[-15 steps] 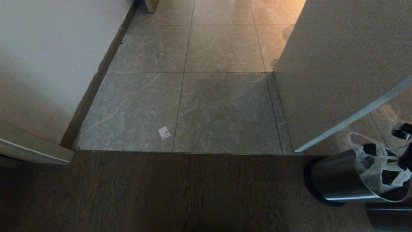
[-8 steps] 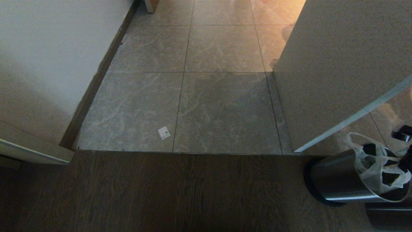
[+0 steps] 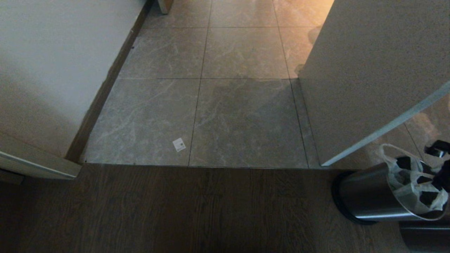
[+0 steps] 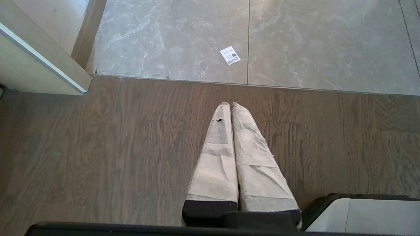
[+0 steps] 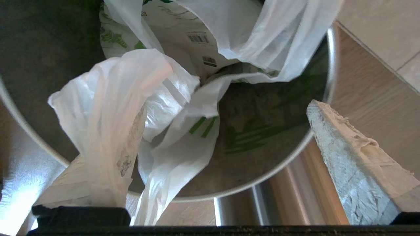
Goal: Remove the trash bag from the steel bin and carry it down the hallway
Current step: Pick up the trash bag
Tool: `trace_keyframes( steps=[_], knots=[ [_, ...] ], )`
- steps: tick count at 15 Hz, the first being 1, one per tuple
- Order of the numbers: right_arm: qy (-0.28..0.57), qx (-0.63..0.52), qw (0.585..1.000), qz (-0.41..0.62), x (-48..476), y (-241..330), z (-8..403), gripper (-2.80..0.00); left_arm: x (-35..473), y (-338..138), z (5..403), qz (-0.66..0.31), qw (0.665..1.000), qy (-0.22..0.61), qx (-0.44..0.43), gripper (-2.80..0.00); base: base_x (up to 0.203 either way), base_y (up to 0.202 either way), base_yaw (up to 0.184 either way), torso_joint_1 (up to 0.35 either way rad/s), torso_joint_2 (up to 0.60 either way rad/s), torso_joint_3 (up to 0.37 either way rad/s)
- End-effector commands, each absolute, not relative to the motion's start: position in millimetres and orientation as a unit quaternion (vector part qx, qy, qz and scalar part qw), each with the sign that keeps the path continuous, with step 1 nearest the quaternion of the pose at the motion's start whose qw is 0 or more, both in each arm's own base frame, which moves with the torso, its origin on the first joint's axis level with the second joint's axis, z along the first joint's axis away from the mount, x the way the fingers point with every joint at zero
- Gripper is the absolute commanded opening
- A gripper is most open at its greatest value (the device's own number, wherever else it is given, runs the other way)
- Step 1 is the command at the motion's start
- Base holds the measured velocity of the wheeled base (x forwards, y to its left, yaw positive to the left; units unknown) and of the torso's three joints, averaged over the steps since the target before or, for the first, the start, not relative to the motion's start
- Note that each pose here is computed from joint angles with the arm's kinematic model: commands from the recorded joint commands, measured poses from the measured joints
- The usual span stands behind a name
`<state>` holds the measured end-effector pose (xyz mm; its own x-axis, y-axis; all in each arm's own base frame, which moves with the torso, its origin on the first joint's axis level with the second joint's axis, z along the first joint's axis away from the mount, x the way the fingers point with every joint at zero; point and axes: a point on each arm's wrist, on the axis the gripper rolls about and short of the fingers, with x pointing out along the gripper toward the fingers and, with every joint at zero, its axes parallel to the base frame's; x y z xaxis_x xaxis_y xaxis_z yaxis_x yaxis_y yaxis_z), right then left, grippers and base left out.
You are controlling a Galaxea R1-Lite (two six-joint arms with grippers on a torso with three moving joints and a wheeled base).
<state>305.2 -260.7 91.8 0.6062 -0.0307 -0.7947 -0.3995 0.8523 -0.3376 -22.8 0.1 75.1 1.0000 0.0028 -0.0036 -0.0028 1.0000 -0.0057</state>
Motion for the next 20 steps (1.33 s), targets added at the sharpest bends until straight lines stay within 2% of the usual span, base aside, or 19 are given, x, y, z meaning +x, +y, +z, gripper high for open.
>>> trace_keyframes(
  steps=[1,7,17,20],
  knots=[
    [0.435,-0.246,0.859,0.114,307.0,-261.6,84.6,0.0,-22.8,0.1,75.2,0.002,1.0,0.002,-0.003,-2.8,0.0,0.0,0.0,0.0,0.0,0.0],
    [0.429,-0.228,0.865,0.124,309.4,-260.4,77.5,0.0,-22.8,0.1,75.0,0.002,1.0,0.002,-0.003,-2.8,0.0,0.0,0.0,0.0,0.0,0.0],
    [0.335,-0.244,0.898,0.147,328.5,-262.7,74.4,0.0,-22.8,0.1,75.1,0.002,1.0,0.002,-0.003,-2.8,0.0,0.0,0.0,0.0,0.0,0.0],
    [0.329,-0.241,0.9,0.155,328.3,-261.3,73.5,0.0,-22.8,0.1,75.0,0.002,1.0,0.002,-0.003,-2.8,0.0,0.0,0.0,0.0,0.0,0.0]
  ],
)
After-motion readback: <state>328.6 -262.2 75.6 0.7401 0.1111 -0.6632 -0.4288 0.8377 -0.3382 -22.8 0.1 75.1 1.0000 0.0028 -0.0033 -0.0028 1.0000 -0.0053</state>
